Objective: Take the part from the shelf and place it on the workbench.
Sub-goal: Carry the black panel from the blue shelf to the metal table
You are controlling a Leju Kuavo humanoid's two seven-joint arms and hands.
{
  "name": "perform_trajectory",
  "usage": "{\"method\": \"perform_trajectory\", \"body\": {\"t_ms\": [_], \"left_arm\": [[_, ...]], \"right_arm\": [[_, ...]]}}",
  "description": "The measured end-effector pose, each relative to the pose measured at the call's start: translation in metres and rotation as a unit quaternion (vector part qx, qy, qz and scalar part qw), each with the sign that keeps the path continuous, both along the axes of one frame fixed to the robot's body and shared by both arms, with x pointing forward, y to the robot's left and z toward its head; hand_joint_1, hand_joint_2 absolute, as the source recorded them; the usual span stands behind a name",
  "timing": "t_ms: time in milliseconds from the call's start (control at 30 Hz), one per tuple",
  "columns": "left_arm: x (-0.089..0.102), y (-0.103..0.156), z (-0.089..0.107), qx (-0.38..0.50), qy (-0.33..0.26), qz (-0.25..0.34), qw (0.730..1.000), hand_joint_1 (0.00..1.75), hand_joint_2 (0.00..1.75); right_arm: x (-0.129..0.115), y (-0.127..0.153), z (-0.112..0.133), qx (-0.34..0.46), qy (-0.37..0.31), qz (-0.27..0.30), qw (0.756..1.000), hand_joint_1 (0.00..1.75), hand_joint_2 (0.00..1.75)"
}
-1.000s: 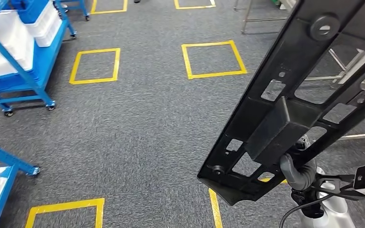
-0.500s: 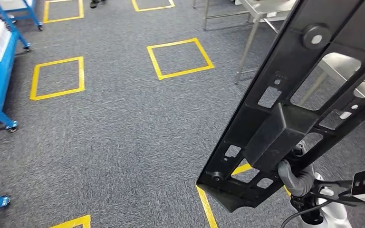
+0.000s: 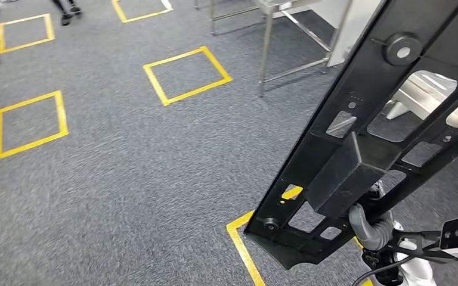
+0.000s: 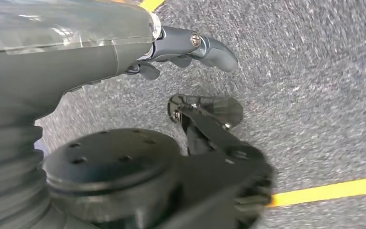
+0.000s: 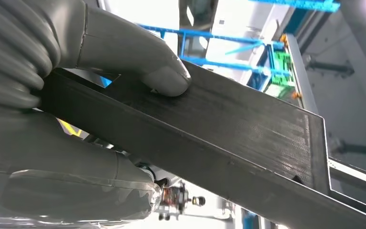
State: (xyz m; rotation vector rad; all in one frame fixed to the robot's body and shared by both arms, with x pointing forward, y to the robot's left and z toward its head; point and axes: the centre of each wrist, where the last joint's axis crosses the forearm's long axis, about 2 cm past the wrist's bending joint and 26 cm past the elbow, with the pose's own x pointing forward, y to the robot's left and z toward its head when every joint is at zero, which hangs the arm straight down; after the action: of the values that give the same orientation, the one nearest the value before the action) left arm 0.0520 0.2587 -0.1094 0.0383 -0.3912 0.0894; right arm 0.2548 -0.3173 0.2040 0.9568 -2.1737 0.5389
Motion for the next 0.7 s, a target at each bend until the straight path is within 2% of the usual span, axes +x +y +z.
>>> {"method": "perform_trajectory", "body": {"t_ms": [333, 700], "left_arm": [[0.004, 0.014, 0.0, 0.02, 0.005, 0.009, 1.0, 0.0, 1.75], [0.003, 0.015, 0.0, 0.013, -0.01, 0.014, 1.0, 0.0, 1.75]], "right_arm": [[0.007, 0.0, -0.001, 0.013, 0.001, -0.001, 1.0, 1.75, 1.75], [0.015, 0.0, 0.0, 0.01, -0.005, 0.003, 1.0, 1.75, 1.75]]}}
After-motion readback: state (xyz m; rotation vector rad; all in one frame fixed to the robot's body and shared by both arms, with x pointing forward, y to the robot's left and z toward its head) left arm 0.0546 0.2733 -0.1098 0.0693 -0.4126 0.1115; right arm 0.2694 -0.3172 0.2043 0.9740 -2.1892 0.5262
